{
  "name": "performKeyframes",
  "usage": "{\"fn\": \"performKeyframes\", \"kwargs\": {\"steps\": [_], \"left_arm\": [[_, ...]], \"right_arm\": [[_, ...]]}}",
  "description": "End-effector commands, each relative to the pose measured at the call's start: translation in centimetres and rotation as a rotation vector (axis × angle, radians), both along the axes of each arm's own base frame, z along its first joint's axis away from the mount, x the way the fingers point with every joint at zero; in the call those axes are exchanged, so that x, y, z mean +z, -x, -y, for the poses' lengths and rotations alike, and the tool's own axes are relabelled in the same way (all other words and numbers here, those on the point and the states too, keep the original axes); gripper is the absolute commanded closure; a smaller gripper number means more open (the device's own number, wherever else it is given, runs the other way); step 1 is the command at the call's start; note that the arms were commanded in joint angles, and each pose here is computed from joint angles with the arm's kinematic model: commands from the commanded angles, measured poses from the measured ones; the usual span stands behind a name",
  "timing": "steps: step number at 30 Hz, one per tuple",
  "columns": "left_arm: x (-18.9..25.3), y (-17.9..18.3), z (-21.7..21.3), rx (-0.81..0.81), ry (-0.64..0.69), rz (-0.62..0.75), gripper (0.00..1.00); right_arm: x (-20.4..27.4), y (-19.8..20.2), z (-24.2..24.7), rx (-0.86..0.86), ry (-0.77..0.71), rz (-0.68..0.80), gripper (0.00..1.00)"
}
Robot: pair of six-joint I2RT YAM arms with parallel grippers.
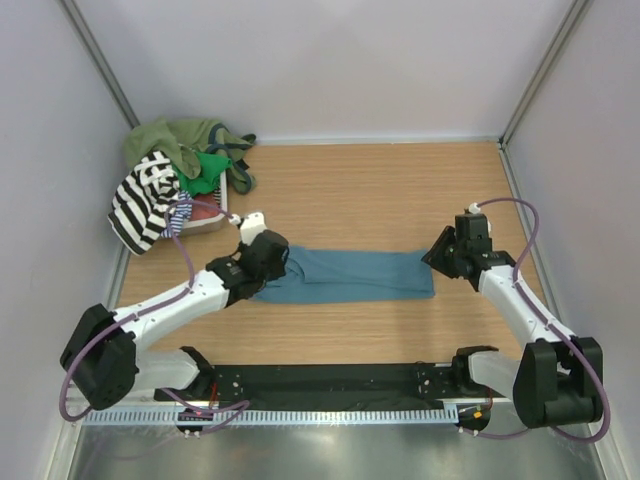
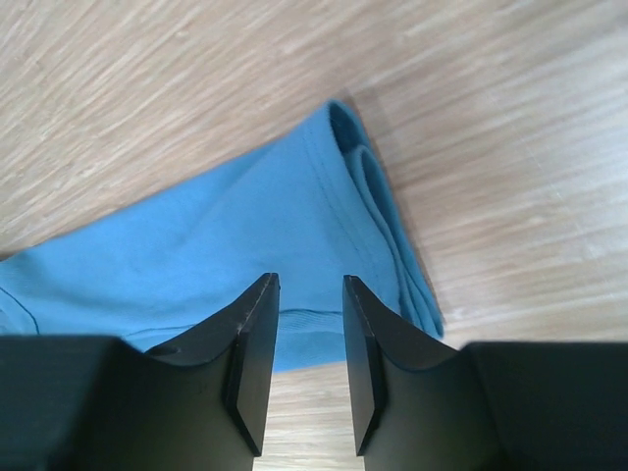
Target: Fold and stack the tank tops
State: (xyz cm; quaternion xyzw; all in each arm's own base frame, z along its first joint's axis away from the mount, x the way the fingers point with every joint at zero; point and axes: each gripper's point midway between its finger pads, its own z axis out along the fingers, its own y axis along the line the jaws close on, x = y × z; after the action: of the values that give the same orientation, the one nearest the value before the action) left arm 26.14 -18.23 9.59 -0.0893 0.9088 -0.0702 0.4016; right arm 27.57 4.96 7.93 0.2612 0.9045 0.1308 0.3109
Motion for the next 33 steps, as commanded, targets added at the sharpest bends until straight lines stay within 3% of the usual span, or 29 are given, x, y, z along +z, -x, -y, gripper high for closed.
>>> {"fn": "performKeyframes", "kwargs": {"steps": [1,5,6,9,19,22,25,26,27,28,33], "left_arm": [[2.4,-3.2,-2.9,0.093,0.039,0.04,0.58],[2.9,-6.1,-5.4,0.176,0.039,0.041,0.55],[2.6,-6.5,-5.9,0.192,0.032,0.031,0.42],[1.8,-8.1,-7.1,0.232,0.036,-0.004,0.33],[-2.5,-11.0,-8.1,0.257,0.085,-0.125,0.37],[-3.5,-11.0,-8.0,0.256,0.097,-0.149,0.47],[-4.0,-10.6,-8.2,0.259,0.103,-0.158,0.7],[-4.1,-10.5,-8.3,0.26,0.104,-0.156,0.88],[-4.1,-10.3,-8.3,0.26,0.102,-0.156,0.96],[-4.2,-9.9,-8.6,0.265,0.102,-0.158,1.0],[-5.3,-7.5,-9.0,0.283,0.14,-0.151,1.0]], "right_arm": [[1.8,-2.1,-1.0,0.066,-0.013,0.064,0.62],[2.0,-2.5,-1.5,0.085,-0.02,0.076,0.63],[1.9,-2.5,-1.5,0.087,-0.02,0.072,0.63],[1.9,-2.4,-1.6,0.103,-0.018,0.07,0.62],[1.8,-2.0,-1.7,0.123,-0.011,0.062,0.62],[1.6,-1.8,-1.7,0.123,-0.012,0.056,0.62],[1.3,-1.6,-1.7,0.122,-0.013,0.053,0.62],[1.2,-1.6,-1.7,0.121,-0.015,0.05,0.62],[0.9,-1.4,-1.6,0.12,-0.014,0.045,0.62],[0.7,-1.4,-1.7,0.12,-0.016,0.042,0.62],[-1.4,-0.9,-1.3,0.094,-0.003,-0.034,0.67]]}}
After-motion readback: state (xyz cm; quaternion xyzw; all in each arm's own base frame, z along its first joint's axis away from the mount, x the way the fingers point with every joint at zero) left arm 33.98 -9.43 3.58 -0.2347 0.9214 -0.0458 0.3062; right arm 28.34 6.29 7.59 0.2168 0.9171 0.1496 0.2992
